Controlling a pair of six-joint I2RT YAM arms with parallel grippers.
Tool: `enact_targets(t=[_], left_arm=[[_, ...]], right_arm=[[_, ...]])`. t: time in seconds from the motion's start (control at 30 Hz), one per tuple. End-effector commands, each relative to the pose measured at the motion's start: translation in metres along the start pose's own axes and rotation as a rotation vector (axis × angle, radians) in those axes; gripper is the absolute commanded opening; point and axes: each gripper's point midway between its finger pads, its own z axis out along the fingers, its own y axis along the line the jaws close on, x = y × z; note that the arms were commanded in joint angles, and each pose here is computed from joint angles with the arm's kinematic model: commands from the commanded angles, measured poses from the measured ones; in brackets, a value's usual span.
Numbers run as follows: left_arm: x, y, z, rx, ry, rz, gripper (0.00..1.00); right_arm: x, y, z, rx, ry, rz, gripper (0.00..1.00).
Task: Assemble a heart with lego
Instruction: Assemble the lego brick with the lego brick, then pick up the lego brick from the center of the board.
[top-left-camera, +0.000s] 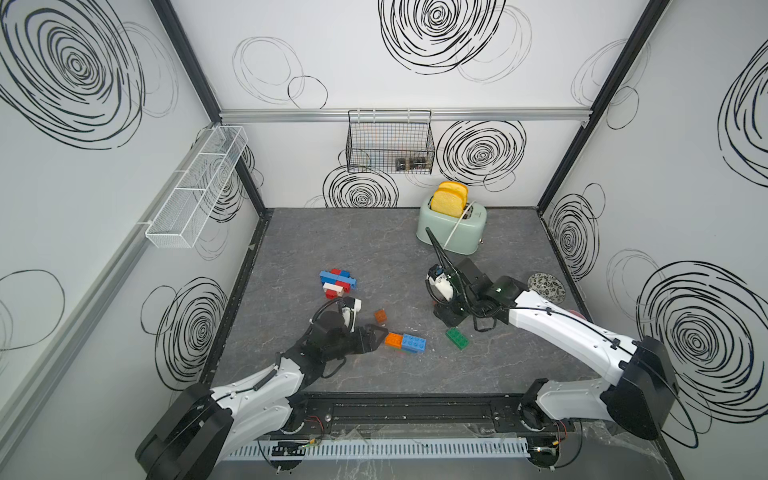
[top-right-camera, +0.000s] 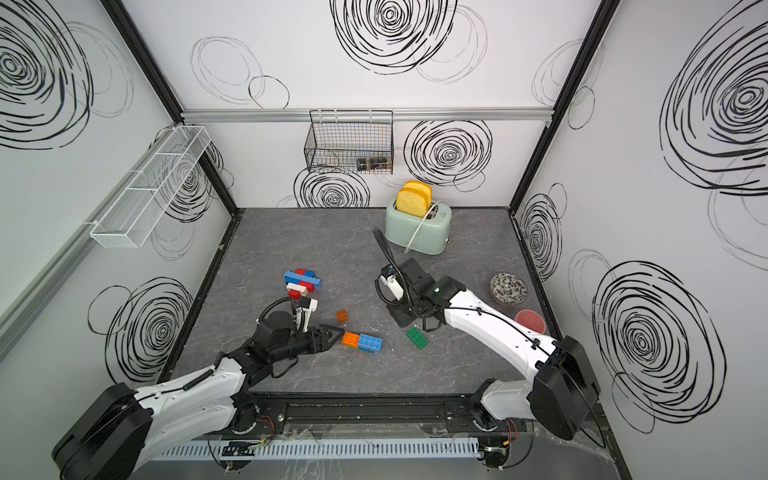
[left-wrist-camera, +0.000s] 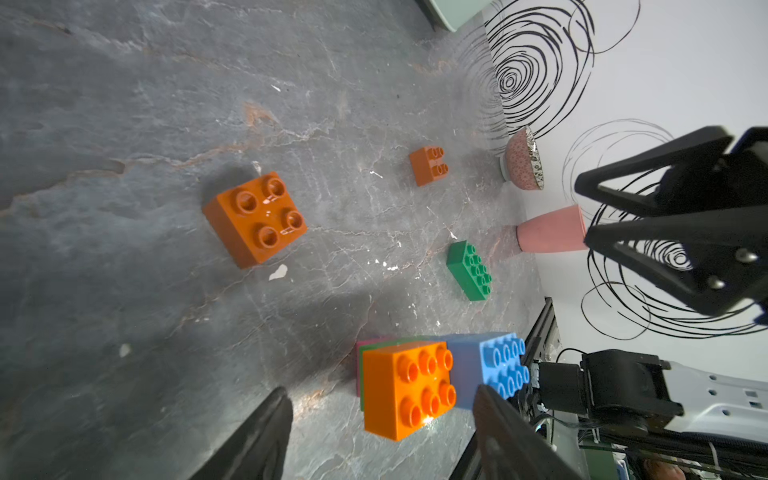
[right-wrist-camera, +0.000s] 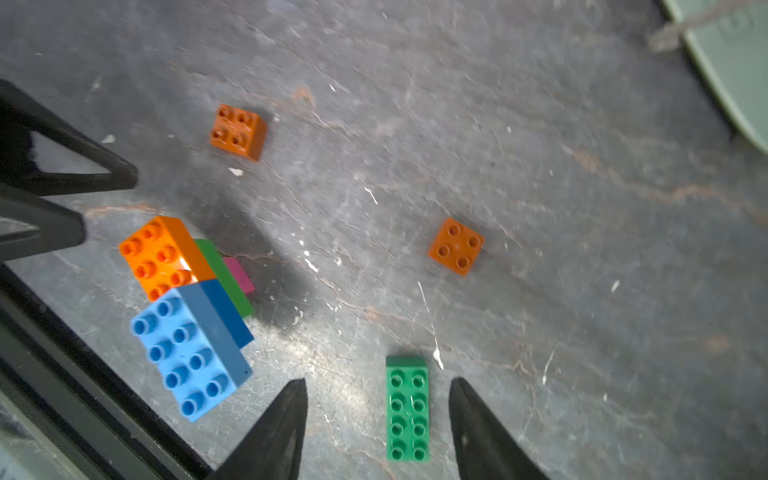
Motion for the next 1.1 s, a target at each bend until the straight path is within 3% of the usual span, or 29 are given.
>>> enact_targets(t=[0.0,0.2,0.5,0.8,1.07], left_arm=[[-0.008,-0.005,-0.001,0.014,-0.022,0.016,0.74],[-0.010,-0.005,-0.001,0.027,-0.025,0.013,0.74],[-0.011,-0.009,0.000,0.073,-0.024,0.005,0.74],[-0.008,-0.013,0.002,0.102,-0.013,0.002,0.74],[-0.008,-0.014,0.001,0.104,-0.015,0.006,0.74]], right_arm=[[0.010,-0.017,0.004,0.021,0.052,0.162,0.61],[0.021,-0.045,0.025,0.012,0.118,0.372,0.61],[0.057,-0.036,0.058,-0.089,0.143,0.586,0.61],[0.087,-0.015,0.065,-0.110,0.177,0.605,0.63],[0.093,0.007,0.065,-0.032,0.214,0.516,0.61]])
